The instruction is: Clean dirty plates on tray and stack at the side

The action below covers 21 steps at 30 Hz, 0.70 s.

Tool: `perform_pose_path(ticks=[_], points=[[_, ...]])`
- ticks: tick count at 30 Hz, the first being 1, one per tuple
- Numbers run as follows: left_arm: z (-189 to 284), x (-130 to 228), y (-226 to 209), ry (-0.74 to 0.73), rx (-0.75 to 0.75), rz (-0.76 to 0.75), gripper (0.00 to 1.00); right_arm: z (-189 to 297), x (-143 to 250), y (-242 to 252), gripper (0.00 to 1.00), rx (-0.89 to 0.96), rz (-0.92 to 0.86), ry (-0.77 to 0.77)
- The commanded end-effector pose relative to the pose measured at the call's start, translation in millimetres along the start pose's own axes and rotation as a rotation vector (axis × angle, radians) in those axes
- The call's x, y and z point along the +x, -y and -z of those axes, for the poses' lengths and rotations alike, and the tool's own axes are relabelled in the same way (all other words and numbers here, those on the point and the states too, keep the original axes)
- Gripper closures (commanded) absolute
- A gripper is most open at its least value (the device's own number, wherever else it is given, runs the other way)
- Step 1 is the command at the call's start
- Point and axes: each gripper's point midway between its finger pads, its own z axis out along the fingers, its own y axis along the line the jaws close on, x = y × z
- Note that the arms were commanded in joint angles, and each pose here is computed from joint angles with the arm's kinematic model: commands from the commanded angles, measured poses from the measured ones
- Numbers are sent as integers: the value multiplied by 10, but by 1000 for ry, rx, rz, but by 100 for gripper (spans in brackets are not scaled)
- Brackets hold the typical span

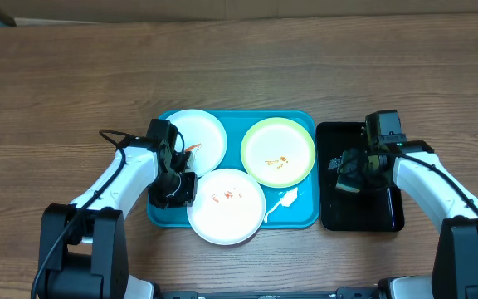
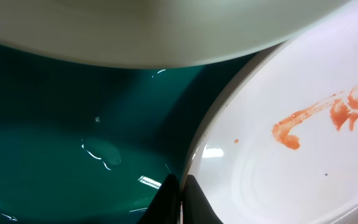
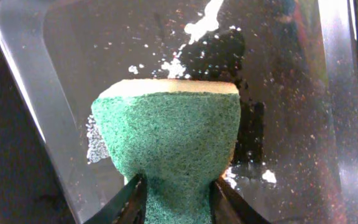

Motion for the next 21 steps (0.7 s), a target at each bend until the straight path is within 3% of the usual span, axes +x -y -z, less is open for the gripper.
perform_pose_path(ticks=[1, 10, 21], points=[[-44, 24, -26, -10, -16, 13, 96, -39, 75, 39, 72, 10, -9, -19], [-44, 23, -26, -10, -16, 13, 96, -27, 60, 33, 96, 9, -8, -17], [-44, 23, -26, -10, -16, 13, 96, 620, -301, -201, 96, -33, 2, 26]])
